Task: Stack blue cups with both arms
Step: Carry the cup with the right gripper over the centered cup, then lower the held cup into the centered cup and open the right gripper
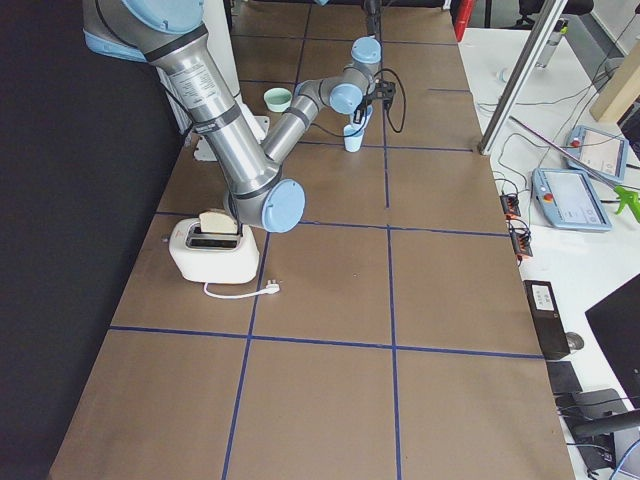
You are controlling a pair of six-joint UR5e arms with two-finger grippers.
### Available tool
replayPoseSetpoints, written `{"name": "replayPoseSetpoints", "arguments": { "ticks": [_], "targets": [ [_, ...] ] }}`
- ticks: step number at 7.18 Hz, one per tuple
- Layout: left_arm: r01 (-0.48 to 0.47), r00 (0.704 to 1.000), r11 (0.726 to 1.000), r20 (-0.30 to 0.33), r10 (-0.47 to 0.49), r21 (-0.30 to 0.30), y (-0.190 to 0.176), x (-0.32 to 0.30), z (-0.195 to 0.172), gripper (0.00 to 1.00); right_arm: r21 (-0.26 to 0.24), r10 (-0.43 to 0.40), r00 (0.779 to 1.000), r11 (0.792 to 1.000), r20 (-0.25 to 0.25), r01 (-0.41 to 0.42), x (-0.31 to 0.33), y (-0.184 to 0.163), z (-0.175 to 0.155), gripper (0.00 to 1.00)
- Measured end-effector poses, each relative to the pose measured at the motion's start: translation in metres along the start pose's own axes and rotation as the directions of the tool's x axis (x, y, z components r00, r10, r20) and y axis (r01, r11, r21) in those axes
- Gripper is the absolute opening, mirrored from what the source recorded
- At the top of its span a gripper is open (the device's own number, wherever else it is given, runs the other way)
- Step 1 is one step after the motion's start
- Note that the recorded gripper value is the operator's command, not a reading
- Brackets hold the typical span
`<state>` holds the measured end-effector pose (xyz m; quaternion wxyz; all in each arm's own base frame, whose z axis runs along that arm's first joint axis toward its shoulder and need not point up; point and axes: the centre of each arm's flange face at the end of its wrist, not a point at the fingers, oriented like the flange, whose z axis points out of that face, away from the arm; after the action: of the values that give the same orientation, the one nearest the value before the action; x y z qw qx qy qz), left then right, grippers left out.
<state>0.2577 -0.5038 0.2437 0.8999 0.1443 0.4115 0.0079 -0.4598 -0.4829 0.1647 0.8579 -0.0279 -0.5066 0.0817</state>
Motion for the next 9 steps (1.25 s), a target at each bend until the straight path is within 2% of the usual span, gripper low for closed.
{"name": "replayPoseSetpoints", "arguments": {
  "ticks": [3, 9],
  "targets": [
    [0.002, 1.0, 1.0, 0.001, -0.002, 0.0, 0.0, -0.001, 0.0, 1.0, 0.027, -0.001, 1.0, 1.0, -0.029, 0.002, -0.009, 0.01, 0.024, 0.0],
    [0.008, 1.0, 1.0, 0.0, -0.008, -0.002, 0.001, 0.0, 0.001, 1.0, 0.027, -0.007, 0.998, 1.0, -0.055, 0.009, -0.004, 0.022, 0.041, 0.02]
  ]
}}
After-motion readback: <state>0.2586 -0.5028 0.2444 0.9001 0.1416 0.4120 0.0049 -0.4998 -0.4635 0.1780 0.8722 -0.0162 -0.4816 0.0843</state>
